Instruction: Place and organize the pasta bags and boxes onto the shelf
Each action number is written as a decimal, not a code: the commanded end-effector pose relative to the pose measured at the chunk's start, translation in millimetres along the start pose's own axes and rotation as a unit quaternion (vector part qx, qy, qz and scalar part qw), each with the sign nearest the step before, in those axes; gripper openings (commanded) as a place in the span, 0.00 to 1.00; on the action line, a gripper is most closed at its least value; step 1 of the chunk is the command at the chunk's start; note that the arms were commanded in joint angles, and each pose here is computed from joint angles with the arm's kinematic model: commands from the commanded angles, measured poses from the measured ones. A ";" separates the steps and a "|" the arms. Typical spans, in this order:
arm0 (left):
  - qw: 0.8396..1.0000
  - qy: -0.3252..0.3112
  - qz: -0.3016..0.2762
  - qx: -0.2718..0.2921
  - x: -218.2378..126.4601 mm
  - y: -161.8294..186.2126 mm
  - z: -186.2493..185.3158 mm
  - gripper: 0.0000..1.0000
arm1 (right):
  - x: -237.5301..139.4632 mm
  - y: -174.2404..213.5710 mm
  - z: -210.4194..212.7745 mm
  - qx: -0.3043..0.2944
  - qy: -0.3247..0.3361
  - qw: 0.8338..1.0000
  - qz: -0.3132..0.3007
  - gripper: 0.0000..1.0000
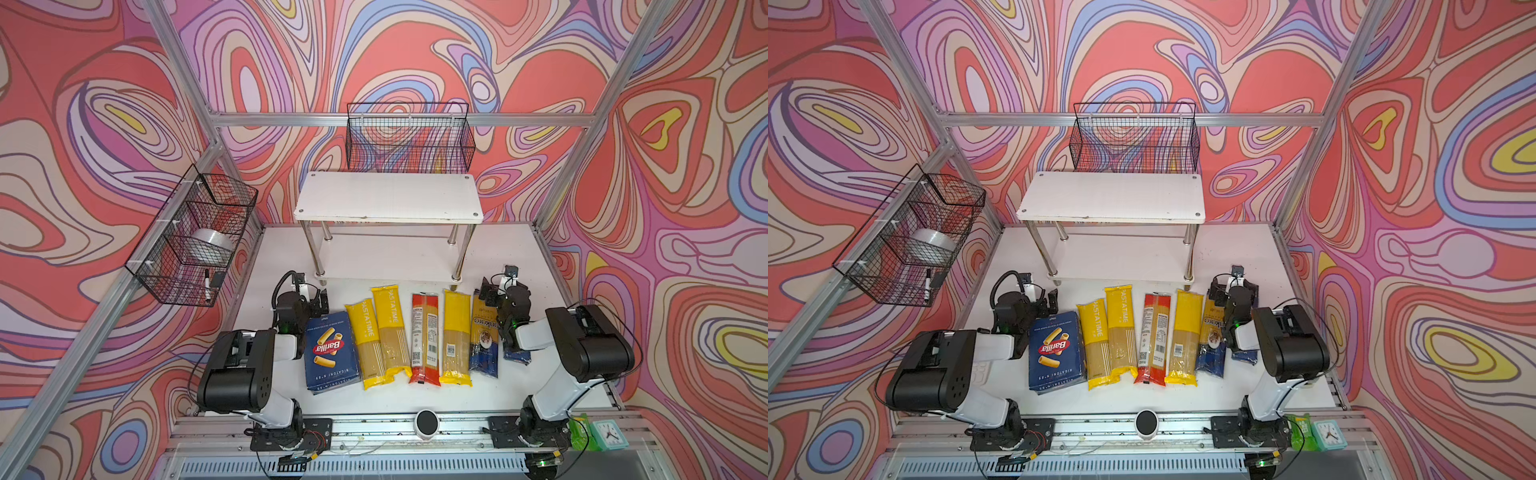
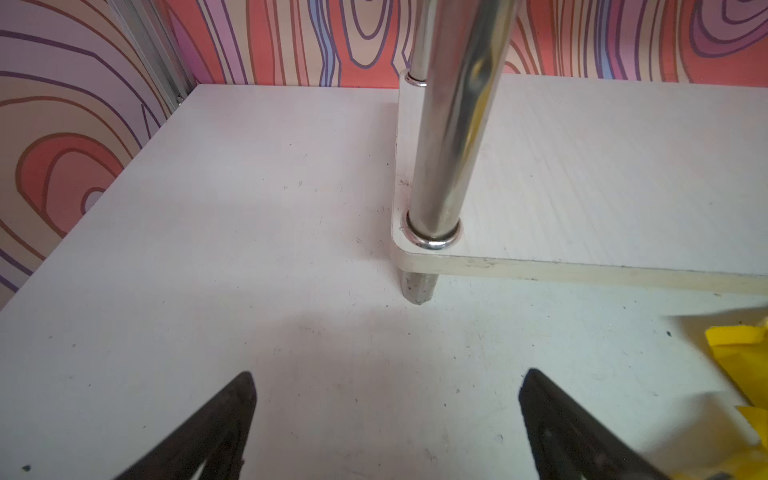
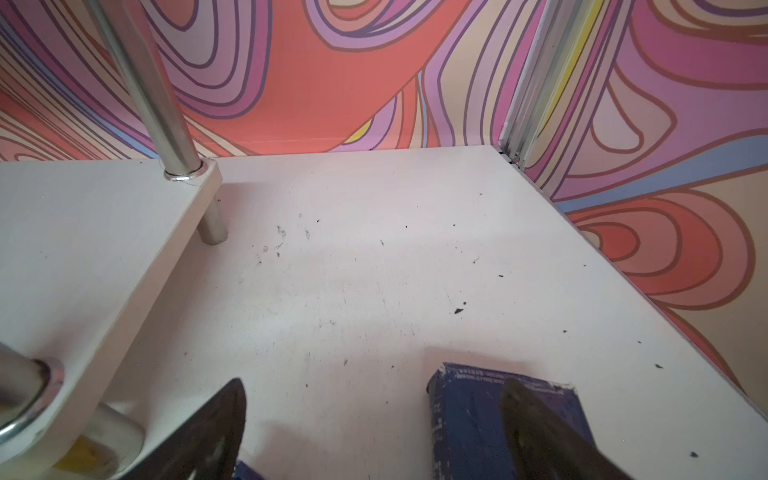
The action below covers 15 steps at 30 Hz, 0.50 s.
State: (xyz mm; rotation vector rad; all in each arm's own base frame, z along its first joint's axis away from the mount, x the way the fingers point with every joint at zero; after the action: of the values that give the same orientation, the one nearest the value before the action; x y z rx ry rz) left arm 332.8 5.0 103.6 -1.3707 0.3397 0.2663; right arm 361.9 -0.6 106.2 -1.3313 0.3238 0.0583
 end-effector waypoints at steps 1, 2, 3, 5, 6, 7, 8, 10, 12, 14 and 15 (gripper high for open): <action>1.000 -0.003 -0.013 0.005 1.9 -6.8 1.4 1.00 | 3.0 -5.6 1.0 0.003 -0.002 1.000 -0.005 0.98; 1.000 -0.003 -0.014 0.004 1.7 -7.2 1.6 1.00 | 3.2 -5.7 1.1 0.003 -0.002 1.000 -0.005 0.98; 1.000 -0.004 -0.014 0.004 1.7 -7.1 1.6 1.00 | 2.9 -5.4 0.8 0.003 -0.002 1.000 -0.005 0.98; 1.000 -0.003 -0.013 0.005 1.6 -6.5 1.5 1.00 | 3.0 -5.4 0.9 0.002 -0.002 1.000 -0.005 0.99; 1.000 -0.004 -0.014 0.005 1.7 -7.1 1.6 1.00 | 3.0 -5.5 0.9 0.003 -0.002 1.000 -0.005 0.98; 1.000 -0.003 -0.013 0.004 1.8 -6.4 1.4 1.00 | 2.9 -5.3 0.7 0.002 -0.002 1.000 -0.005 0.98; 1.000 -0.003 -0.014 0.005 1.7 -7.2 1.6 1.00 | 3.7 -5.6 1.3 0.004 -0.003 1.000 -0.004 0.98; 1.000 -0.004 -0.014 0.004 1.8 -7.0 1.6 1.00 | 5.5 -5.9 -0.9 0.008 -0.003 1.000 0.002 0.98; 1.000 -0.003 -0.013 0.004 1.7 -6.6 1.5 1.00 | 5.3 -5.5 -1.1 0.008 -0.003 1.000 0.002 0.98; 1.000 -0.004 -0.014 0.005 1.7 -6.9 1.6 1.00 | 5.3 -5.5 -1.1 0.007 -0.003 1.000 0.002 0.98; 1.000 -0.003 -0.013 0.005 1.7 -6.5 1.5 1.00 | 5.4 -5.8 -1.1 0.008 -0.003 1.000 0.001 0.98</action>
State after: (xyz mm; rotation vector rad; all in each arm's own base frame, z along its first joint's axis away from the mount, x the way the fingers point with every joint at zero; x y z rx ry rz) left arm 332.8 5.0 103.6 -1.3707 0.3397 0.2663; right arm 364.7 -2.7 107.0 -1.3253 0.3269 0.0623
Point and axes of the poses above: each gripper's point midway between its finger pads, its own x axis out along the fingers, its own z axis along the line the jaws close on, y = z × x, the point moved 6 cm from there along -x, back along the fingers, and after that the axes turned 13 degrees about x, right-handed, at the moved point
